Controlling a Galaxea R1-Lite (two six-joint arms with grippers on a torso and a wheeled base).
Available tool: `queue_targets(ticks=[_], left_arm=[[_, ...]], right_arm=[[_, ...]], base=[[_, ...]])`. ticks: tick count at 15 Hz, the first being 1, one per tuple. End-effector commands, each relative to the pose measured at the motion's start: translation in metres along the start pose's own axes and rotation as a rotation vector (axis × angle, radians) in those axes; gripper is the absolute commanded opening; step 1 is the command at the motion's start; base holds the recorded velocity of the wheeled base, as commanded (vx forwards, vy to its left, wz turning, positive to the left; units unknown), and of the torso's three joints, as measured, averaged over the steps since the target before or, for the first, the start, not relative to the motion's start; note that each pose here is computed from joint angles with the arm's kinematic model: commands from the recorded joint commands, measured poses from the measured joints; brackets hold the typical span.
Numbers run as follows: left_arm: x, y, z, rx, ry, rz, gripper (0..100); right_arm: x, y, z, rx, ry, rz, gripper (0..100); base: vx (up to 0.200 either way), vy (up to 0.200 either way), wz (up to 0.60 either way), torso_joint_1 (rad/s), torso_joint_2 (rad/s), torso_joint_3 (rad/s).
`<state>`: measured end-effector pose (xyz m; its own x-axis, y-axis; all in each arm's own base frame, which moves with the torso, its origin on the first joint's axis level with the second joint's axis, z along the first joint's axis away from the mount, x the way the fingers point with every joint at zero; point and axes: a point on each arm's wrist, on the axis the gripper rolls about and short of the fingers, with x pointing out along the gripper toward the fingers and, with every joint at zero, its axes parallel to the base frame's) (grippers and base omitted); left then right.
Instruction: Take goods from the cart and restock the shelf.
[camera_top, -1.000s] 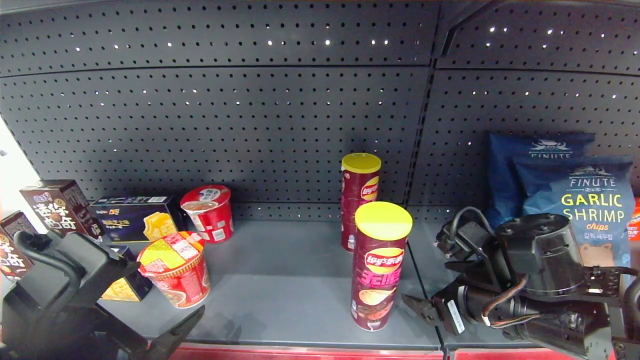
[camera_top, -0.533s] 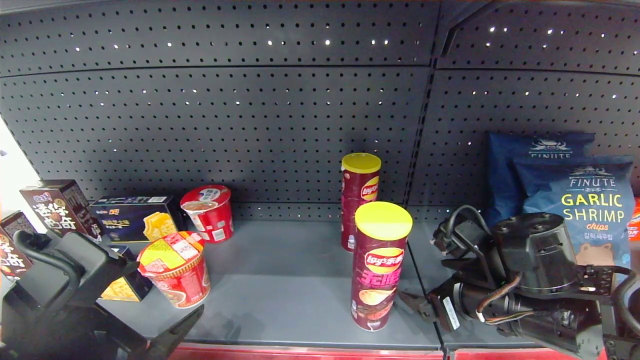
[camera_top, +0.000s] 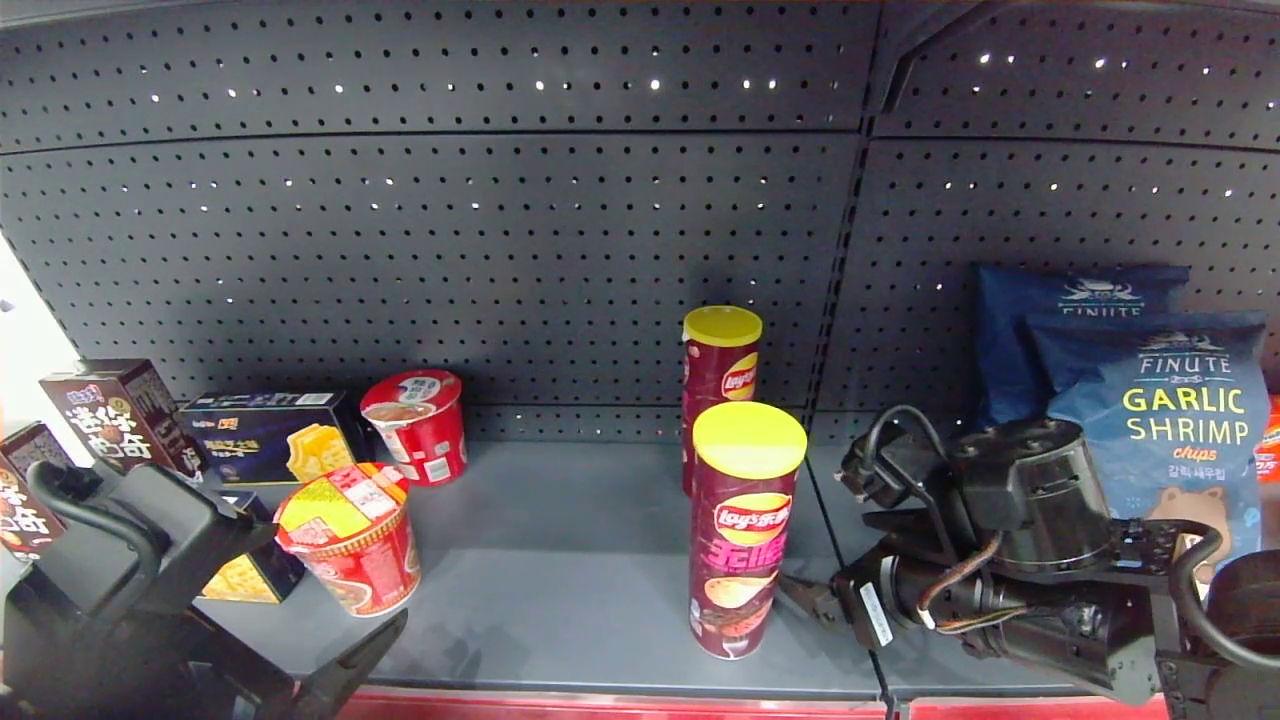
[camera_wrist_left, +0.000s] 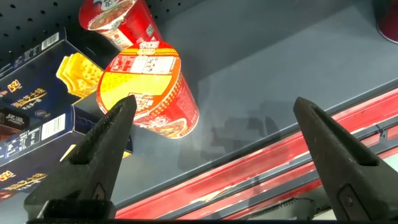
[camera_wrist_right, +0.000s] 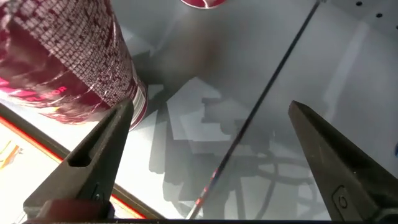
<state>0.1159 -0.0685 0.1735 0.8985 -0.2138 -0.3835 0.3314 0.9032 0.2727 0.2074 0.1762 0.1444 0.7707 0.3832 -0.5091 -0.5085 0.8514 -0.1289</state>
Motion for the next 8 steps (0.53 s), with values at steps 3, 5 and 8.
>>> queue_targets(ticks=[3,5,8], left_arm=[[0.0001,0.0001,-0.0002,0.0,0.001,0.001,100],[0.0002,0.0003,-0.0002,-0.001,0.001,0.002,100],[0.0002,0.0002,-0.0006,0.0,0.003,0.002,100]], right_arm=[[0.0062,0.0058,0.0018,-0.008,-0.001,0.013,100],[0.0078,0.0062,0.001,-0.009,0.004,0.013,100],[0.0057,0.0057,-0.0003,-0.009,0.004,0.013,100]], base=[[0.0,0.0,0.0,0.0,0.0,0.0],[0.0,0.0,0.0,0.0,0.0,0.0],[0.0,0.0,0.0,0.0,0.0,0.0]])
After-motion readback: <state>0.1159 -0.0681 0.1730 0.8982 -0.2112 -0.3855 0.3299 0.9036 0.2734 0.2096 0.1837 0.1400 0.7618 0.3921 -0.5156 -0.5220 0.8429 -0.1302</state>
